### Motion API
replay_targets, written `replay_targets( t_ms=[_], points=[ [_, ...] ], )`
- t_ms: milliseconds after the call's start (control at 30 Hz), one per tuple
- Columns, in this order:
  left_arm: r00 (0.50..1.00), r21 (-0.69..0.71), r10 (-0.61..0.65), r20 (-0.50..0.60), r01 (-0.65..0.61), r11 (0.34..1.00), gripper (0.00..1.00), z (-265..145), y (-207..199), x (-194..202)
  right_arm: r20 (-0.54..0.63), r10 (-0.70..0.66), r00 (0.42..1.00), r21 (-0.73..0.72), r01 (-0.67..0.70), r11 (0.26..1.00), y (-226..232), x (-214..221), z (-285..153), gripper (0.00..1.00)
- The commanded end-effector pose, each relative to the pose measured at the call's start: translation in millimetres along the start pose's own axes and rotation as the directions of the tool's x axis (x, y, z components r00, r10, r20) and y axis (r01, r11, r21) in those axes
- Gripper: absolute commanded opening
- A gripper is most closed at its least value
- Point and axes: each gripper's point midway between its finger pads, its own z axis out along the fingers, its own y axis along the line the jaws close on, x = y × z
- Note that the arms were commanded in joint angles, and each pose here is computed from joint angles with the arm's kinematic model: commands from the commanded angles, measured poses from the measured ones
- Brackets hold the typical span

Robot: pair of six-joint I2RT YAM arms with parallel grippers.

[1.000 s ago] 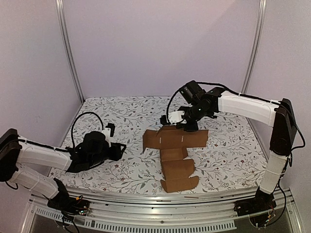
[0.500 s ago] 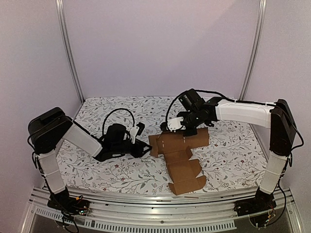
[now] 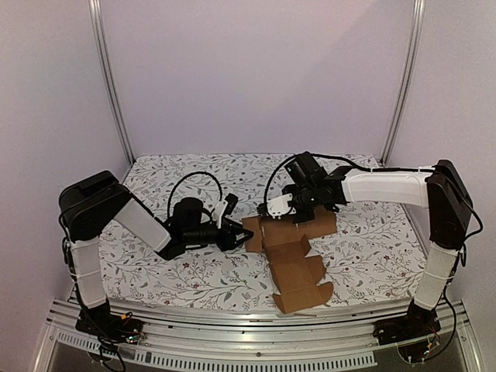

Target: Fold the paper box

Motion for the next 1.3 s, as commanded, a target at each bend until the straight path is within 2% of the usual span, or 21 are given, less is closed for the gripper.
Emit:
replay_targets(
  t_ms=[0, 300, 533, 733, 867, 1067, 1267],
  points=[
    [0.999, 0.053, 0.017, 0.048, -0.019, 0.998, 0.42, 3, -11, -8, -0.019, -0.033, 0.999, 0.081, 0.035, 0.996, -10, 1, -1, 0.0],
    [0.998, 0.084, -0.015, 0.067, 0.009, 0.996, 0.43, 20, -8, -12, -0.029, -0.062, 0.998, 0.192, 0.066, 0.979, -22, -1, -1, 0.0],
    [0.989, 0.006, -0.095, 0.114, 0.095, 0.995, 0.44, 25, 8, -19, -0.039, -0.061, 0.997, 0.284, 0.069, 0.956, -28, 3, -3, 0.0],
    [0.983, -0.005, -0.123, 0.139, 0.125, 0.992, 0.44, 30, 5, -21, -0.03, -0.045, 0.999, 0.357, 0.053, 0.933, -32, 4, -8, 0.01],
    [0.983, 0.017, -0.121, 0.136, 0.12, 0.993, 0.4, 38, -4, -26, -0.03, -0.02, 0.999, 0.383, 0.03, 0.923, -34, 7, -11, 0.02],
    [0.99, 0.033, -0.085, 0.115, 0.082, 0.996, 0.41, 49, -19, -26, -0.024, 0.011, 1.0, 0.476, 0.002, 0.88, -40, 13, -14, 0.04],
    [0.995, -0.063, -0.047, 0.088, 0.052, 0.997, 0.39, 59, -11, -20, 0.009, 0.009, 1.0, 0.542, -0.012, 0.84, -46, 11, -23, 0.04]
  ],
)
